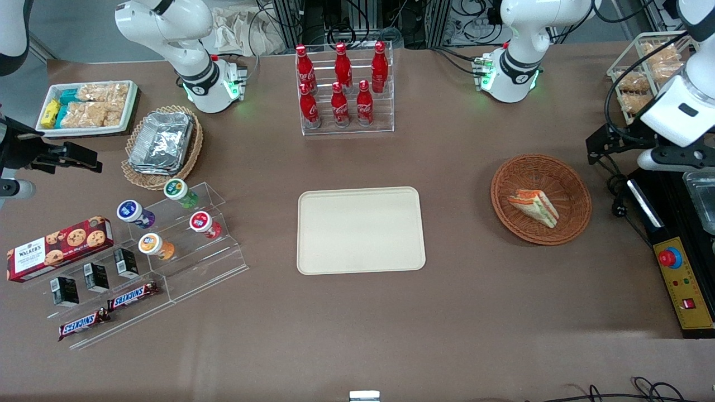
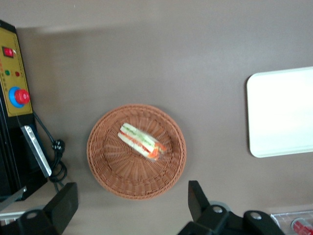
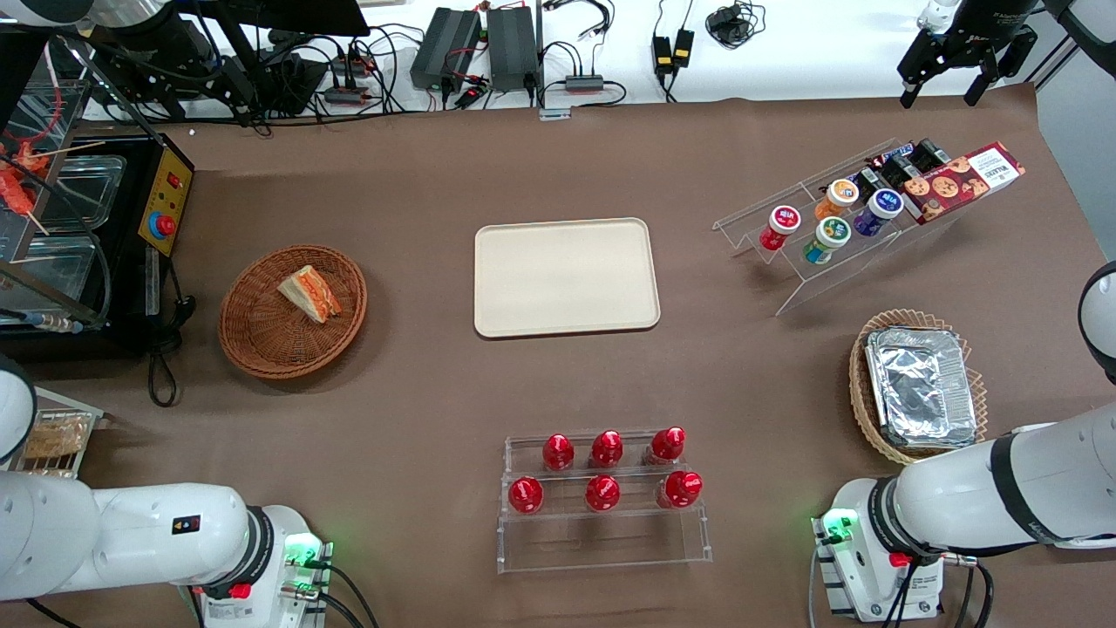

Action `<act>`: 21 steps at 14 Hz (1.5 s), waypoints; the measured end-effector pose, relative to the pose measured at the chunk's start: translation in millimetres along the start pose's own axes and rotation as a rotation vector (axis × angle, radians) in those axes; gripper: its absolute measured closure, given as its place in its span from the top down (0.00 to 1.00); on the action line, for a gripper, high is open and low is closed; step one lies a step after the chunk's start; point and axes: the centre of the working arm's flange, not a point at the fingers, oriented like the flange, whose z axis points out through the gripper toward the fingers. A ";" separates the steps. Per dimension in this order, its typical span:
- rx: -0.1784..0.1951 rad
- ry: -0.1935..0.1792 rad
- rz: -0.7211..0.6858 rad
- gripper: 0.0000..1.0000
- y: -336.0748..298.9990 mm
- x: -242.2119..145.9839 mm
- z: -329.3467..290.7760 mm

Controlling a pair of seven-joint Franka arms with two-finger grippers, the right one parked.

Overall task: Place sandwich from basket to tray
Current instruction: 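Move the left gripper over the wrapped sandwich in the wicker basket, then lower the left gripper and close it on the sandwich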

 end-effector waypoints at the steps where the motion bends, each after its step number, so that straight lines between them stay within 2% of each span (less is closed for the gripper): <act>1: -0.003 0.005 -0.001 1.00 -1.3 5.8 -1.0; 4: -0.006 0.005 -0.007 1.00 -5.4 14.0 0.1; 6: -0.006 -0.028 -0.065 1.00 -10.8 13.3 8.0; 9: 0.005 -0.084 -0.411 1.00 -8.0 15.5 37.6; 11: 0.017 -0.097 -0.613 1.00 3.0 15.5 67.6; 12: 0.024 -0.103 -0.663 1.00 9.9 12.6 86.6; 17: 0.037 -0.078 -0.791 1.00 22.1 -30.3 196.6; 21: 0.045 -0.086 -0.881 1.00 16.6 -55.2 254.5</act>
